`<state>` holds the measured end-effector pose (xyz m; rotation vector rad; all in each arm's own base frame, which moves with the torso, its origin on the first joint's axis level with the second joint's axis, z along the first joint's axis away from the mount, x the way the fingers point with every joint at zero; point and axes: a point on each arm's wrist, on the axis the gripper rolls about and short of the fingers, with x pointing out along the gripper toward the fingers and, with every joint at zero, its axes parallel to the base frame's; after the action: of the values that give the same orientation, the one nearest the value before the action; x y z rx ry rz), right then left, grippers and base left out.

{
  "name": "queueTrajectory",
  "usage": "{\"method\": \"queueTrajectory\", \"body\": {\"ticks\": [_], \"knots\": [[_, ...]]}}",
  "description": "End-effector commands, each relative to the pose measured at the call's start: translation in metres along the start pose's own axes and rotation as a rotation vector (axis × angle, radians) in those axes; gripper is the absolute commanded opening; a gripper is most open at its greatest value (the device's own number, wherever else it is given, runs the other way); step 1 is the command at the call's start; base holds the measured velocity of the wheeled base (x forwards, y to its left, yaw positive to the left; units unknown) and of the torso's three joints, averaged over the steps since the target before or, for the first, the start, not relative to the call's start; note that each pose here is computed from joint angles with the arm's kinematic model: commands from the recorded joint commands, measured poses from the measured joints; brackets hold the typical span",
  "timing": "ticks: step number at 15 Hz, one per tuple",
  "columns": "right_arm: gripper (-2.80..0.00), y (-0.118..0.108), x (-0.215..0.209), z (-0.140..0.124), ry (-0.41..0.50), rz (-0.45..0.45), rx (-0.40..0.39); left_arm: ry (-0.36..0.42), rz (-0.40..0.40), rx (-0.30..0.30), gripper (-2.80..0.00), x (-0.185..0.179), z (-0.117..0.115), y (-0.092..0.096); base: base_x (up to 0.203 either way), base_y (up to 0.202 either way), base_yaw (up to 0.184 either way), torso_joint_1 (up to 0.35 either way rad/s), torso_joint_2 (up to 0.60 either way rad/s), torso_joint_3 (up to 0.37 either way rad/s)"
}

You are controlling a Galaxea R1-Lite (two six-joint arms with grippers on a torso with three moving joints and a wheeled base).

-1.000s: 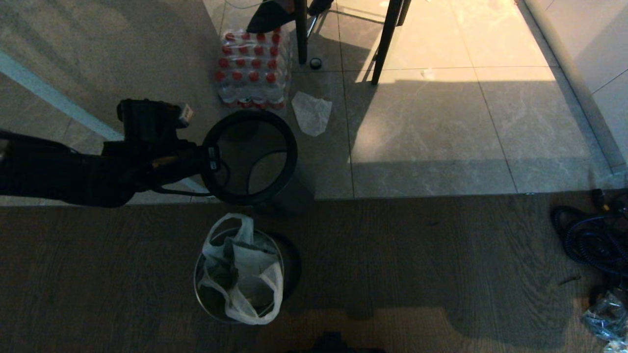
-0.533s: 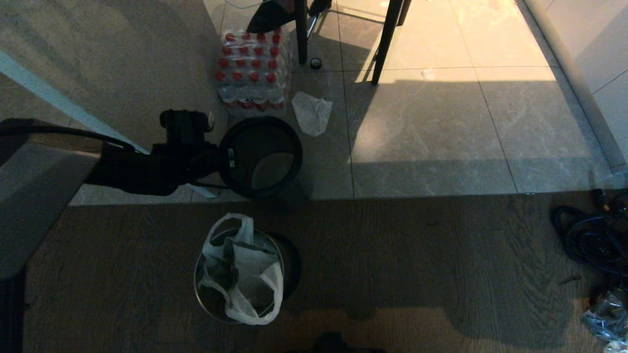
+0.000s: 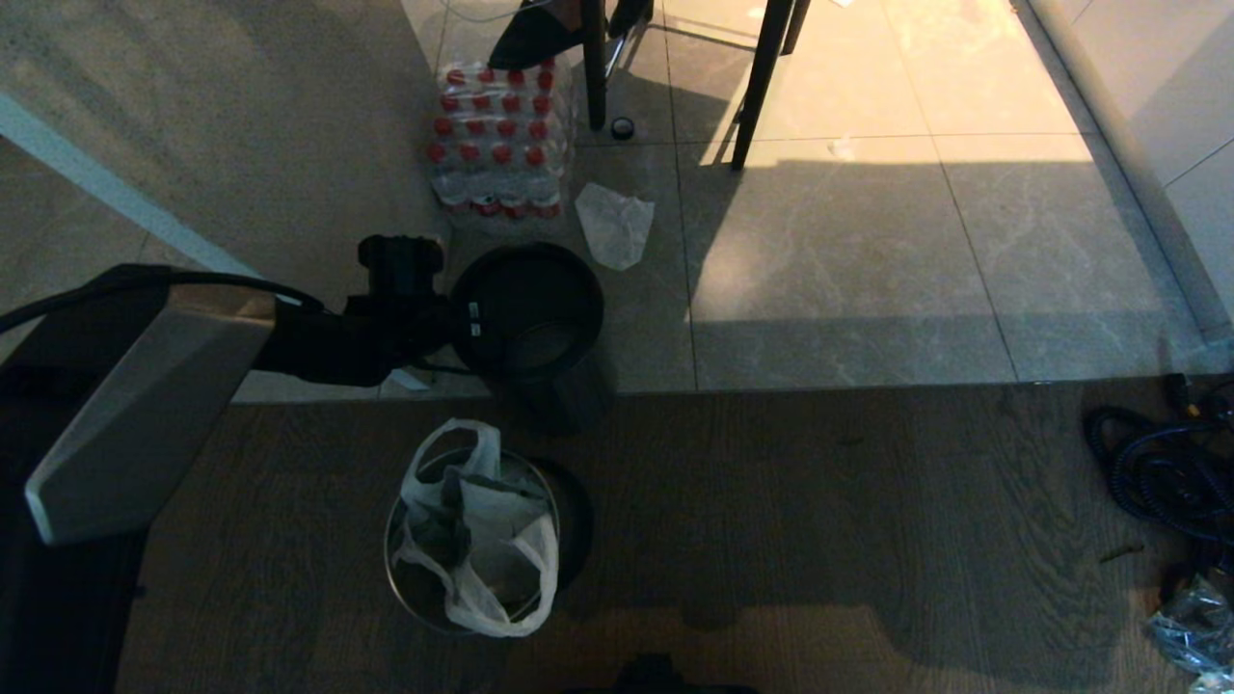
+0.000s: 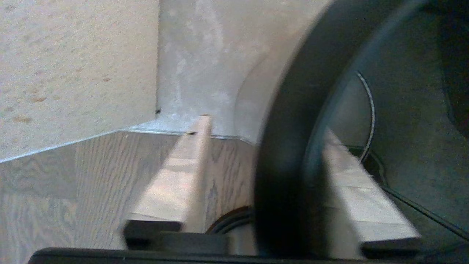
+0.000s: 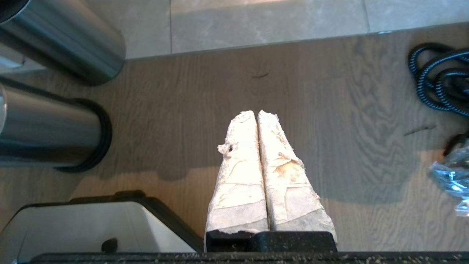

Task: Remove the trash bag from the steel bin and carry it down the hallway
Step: Place the outer trash can on the ground, then pick up the trash bag

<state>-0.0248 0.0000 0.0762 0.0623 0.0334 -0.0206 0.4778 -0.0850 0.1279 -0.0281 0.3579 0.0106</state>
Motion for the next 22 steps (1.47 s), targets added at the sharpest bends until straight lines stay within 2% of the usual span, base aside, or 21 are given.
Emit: {"method": "queueTrajectory", "body": {"ticks": [1, 3, 5, 6, 8, 10, 12, 14, 15, 16, 17, 19, 21, 22], "knots": [[-2.8, 0.0, 0.0, 0.0, -0.002, 0.0, 0.001, 0.016, 0.003, 0.002, 0.0, 0.005, -0.007, 0.0, 0.0, 0.0, 0.0, 0.0, 0.0, 0.0], [-2.8, 0.0, 0.0, 0.0, -0.002, 0.0, 0.001, -0.033, -0.003, -0.011, 0.0, -0.017, 0.017, 0.002, 0.0, 0.0, 0.0, 0.0, 0.0, 0.0], [-2.8, 0.0, 0.0, 0.0, -0.002, 0.0, 0.001, -0.092, -0.022, -0.027, 0.0, -0.057, 0.045, 0.005, 0.0, 0.0, 0.0, 0.0, 0.0, 0.0], [-2.8, 0.0, 0.0, 0.0, -0.002, 0.0, 0.001, -0.096, -0.032, -0.029, 0.0, -0.071, 0.048, 0.006, 0.0, 0.0, 0.0, 0.0, 0.0, 0.0], [-2.8, 0.0, 0.0, 0.0, -0.002, 0.0, 0.001, -0.09, -0.053, -0.03, 0.0, -0.079, 0.048, 0.006, 0.0, 0.0, 0.0, 0.0, 0.0, 0.0], [-2.8, 0.0, 0.0, 0.0, -0.002, 0.0, 0.001, -0.118, -0.089, -0.034, 0.0, -0.118, 0.06, 0.011, 0.0, 0.0, 0.0, 0.0, 0.0, 0.0], [-2.8, 0.0, 0.0, 0.0, -0.002, 0.0, 0.001, -0.083, -0.114, -0.029, 0.0, -0.144, 0.05, 0.018, 0.0, 0.0, 0.0, 0.0, 0.0, 0.0], [-2.8, 0.0, 0.0, 0.0, -0.002, 0.0, 0.001, -0.07, -0.137, -0.026, 0.0, -0.153, 0.046, 0.021, 0.0, 0.0, 0.0, 0.0, 0.0, 0.0], [-2.8, 0.0, 0.0, 0.0, -0.002, 0.0, 0.001, -0.039, -0.157, -0.015, 0.0, -0.159, 0.037, 0.023, 0.0, 0.0, 0.0, 0.0, 0.0, 0.0], [-2.8, 0.0, 0.0, 0.0, -0.002, 0.0, 0.001, 0.027, -0.177, 0.012, -2.8, -0.162, 0.018, 0.029, 0.0, 0.0, 0.0, 0.0, 0.0, 0.0], [-2.8, 0.0, 0.0, 0.0, -0.002, 0.0, 0.001, 0.08, -0.206, 0.051, -2.8, -0.164, 0.002, 0.038, 0.0, 0.0, 0.0, 0.0, 0.0, 0.0], [-2.8, 0.0, 0.0, 0.0, -0.002, 0.0, 0.001, 0.133, -0.312, 0.115, -2.8, -0.164, -0.013, 0.055, 0.0, 0.0, 0.0, 0.0, 0.0, 0.0], [-2.8, 0.0, 0.0, 0.0, -0.002, 0.0, 0.001, 0.2, -0.379, 0.123, -2.8, -0.155, -0.024, 0.061, 0.0, 0.0, 0.0, 0.0, 0.0, 0.0], [-2.8, 0.0, 0.0, 0.0, -0.002, 0.0, 0.001, 0.216, -0.388, 0.147, -2.8, -0.151, -0.027, 0.062, 0.0, 0.0, 0.0, 0.0, 0.0, 0.0]]}}
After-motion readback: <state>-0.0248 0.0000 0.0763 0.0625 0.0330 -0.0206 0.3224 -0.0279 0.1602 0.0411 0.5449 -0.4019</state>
